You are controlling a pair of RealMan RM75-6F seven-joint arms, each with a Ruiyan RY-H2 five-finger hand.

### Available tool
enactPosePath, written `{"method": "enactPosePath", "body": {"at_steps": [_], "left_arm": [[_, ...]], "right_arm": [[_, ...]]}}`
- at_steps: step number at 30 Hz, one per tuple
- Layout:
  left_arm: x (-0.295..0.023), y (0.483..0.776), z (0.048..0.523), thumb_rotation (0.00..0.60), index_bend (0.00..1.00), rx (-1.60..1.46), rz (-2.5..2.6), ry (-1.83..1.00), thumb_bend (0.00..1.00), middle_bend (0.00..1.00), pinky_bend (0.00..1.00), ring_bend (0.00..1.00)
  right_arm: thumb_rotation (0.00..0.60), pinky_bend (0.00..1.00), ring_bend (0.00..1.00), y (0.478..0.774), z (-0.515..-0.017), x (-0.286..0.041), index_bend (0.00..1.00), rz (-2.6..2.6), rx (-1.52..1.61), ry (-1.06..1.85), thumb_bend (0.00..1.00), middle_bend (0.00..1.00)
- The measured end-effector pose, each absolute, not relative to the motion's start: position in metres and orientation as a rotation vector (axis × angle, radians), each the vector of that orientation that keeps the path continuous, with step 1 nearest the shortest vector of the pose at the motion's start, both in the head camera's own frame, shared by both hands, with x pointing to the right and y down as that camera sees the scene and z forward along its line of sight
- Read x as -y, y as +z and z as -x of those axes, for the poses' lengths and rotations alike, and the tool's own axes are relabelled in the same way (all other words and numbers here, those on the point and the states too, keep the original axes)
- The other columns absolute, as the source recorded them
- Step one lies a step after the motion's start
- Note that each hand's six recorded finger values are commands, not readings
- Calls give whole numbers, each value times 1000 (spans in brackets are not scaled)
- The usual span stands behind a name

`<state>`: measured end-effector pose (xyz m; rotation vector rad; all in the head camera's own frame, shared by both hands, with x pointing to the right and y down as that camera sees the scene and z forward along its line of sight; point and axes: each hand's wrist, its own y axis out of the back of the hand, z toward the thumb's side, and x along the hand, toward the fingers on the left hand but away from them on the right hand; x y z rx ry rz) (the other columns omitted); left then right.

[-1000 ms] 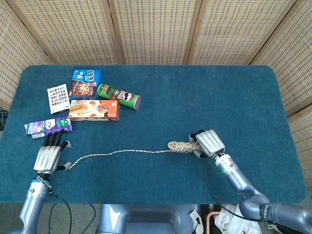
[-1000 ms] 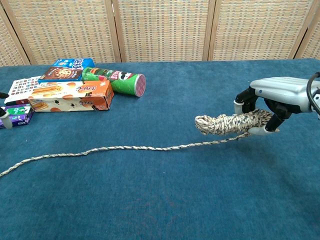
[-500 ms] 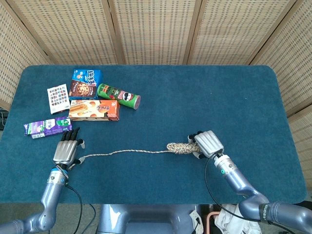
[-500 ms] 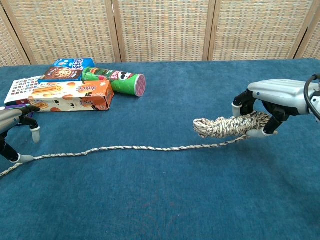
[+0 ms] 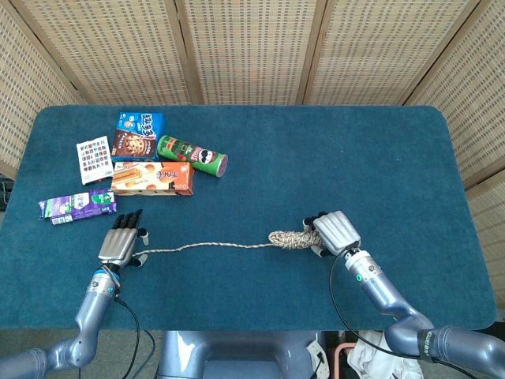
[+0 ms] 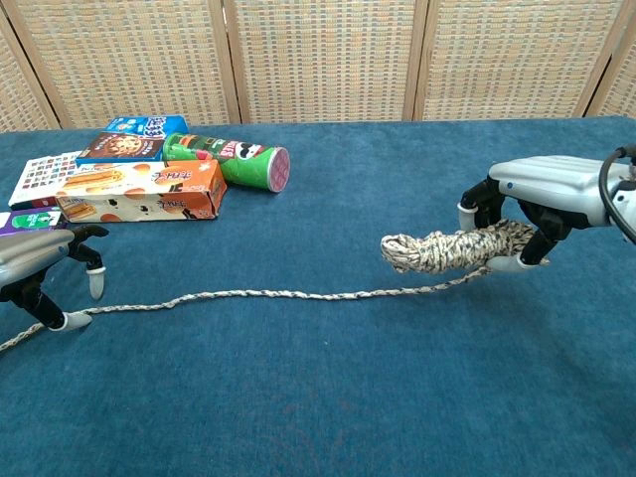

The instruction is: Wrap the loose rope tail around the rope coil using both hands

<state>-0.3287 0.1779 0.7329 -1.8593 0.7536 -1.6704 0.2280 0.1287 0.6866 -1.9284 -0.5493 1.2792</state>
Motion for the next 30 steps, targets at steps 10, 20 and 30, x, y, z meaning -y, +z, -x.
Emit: {"method": "enactPosePath", "body": {"at_steps": [10, 20, 30], "left_arm": [[-178, 736, 326, 600, 541, -714, 1872, -1695, 392, 0, 0, 0], [-176, 735, 330, 600, 581, -708, 1863, -1714, 432, 0, 0, 0], [-174, 733, 332, 600, 581, -693, 1851, -1732, 443, 0, 0, 0]], "right_arm": [[600, 717, 401, 685, -227, -128, 636, 1922, 542, 1280, 471, 622], [600, 717, 402, 684, -226, -128, 637, 1919, 537, 1280, 478, 623], [600, 717, 403, 684, -225, -128, 637, 1918, 537, 1281, 478, 624]]}}
